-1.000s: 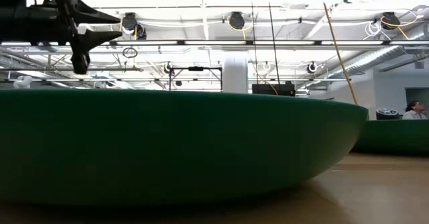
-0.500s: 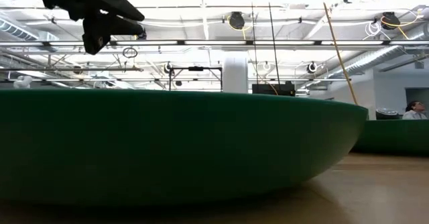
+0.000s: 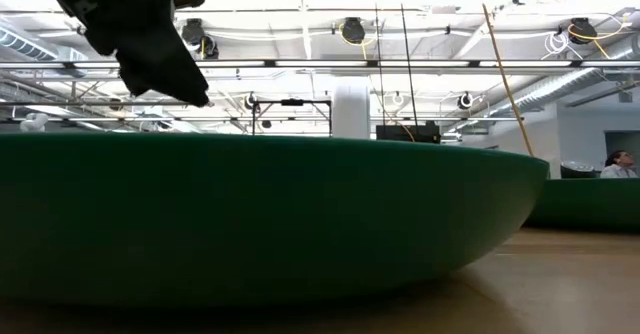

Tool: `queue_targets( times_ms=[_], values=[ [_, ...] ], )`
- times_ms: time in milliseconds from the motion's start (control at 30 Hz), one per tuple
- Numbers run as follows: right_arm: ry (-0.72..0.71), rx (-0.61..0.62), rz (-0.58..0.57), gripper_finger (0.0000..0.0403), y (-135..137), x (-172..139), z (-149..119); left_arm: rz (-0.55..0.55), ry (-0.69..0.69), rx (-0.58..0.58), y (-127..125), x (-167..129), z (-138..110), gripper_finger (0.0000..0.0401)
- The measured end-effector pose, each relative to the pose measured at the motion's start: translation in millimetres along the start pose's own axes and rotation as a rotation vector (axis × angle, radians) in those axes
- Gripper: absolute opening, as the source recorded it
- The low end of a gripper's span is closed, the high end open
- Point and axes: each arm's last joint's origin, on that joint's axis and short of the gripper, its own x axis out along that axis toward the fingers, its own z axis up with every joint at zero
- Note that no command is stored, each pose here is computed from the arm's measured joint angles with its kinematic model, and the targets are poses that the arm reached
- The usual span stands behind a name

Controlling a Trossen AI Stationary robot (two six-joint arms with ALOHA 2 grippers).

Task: Stack plastic plates
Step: Stack the big left green plate on top of the big right green plate

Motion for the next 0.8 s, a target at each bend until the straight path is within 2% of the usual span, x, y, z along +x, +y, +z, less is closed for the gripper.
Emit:
queue_targets(
  times_ms=[267,800],
  values=[
    [0.000,0.000,0.000,0.0116,0.0,0.0,0.0,0.026,0.031,0.036,-2.1,11.6,-2.9,0.0122],
    [0.021,-0.004,0.003,0.0116,0.3,0.0,-2.1,0.055,0.042,0.084,0.0,11.7,-4.5,0.0122]
  ],
)
